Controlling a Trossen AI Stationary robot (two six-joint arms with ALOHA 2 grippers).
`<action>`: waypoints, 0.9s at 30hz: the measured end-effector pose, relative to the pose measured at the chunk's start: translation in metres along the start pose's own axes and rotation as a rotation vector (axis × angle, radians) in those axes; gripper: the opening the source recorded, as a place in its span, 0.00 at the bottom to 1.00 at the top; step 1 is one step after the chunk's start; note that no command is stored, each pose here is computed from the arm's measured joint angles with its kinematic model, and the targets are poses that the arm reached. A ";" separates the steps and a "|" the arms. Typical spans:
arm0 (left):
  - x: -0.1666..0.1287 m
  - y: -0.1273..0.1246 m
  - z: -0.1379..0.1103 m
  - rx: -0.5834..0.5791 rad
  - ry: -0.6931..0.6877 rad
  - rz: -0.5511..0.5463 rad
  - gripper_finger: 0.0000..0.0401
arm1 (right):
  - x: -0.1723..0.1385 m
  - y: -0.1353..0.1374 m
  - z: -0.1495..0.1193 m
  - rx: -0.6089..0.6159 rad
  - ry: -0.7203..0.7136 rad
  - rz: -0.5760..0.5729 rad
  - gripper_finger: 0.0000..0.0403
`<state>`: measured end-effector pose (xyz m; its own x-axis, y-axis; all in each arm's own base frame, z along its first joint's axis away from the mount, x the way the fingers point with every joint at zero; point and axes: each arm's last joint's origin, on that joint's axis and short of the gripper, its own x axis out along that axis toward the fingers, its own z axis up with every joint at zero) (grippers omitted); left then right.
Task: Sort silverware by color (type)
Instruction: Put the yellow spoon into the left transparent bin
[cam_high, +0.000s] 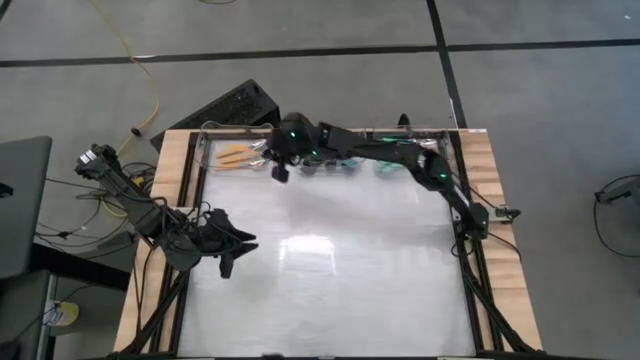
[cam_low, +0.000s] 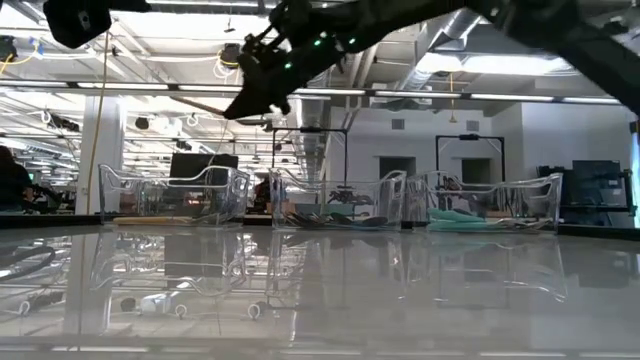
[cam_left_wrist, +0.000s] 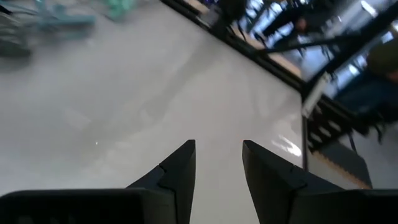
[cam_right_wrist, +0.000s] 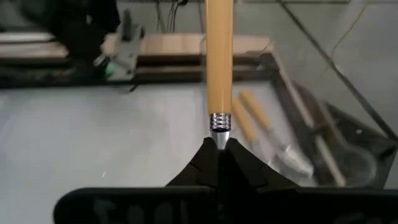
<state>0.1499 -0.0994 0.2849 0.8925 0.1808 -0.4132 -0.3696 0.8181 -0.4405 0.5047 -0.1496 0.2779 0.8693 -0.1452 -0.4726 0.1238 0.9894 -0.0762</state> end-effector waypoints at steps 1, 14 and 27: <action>0.000 0.000 0.000 -0.008 -0.018 0.012 0.29 | 0.006 -0.008 0.001 0.001 -0.012 -0.008 0.08; 0.007 0.008 0.009 -0.123 -0.095 0.094 0.29 | 0.066 -0.026 -0.019 -0.020 -0.158 -0.045 0.09; 0.010 0.010 0.011 -0.122 -0.106 0.117 0.29 | 0.077 -0.029 -0.017 -0.040 -0.345 -0.140 0.09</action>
<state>0.1581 -0.0827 0.2851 0.8616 0.3322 -0.3839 -0.4950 0.7173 -0.4903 0.5595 -0.1901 0.2291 0.9561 -0.2613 -0.1324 0.2402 0.9580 -0.1565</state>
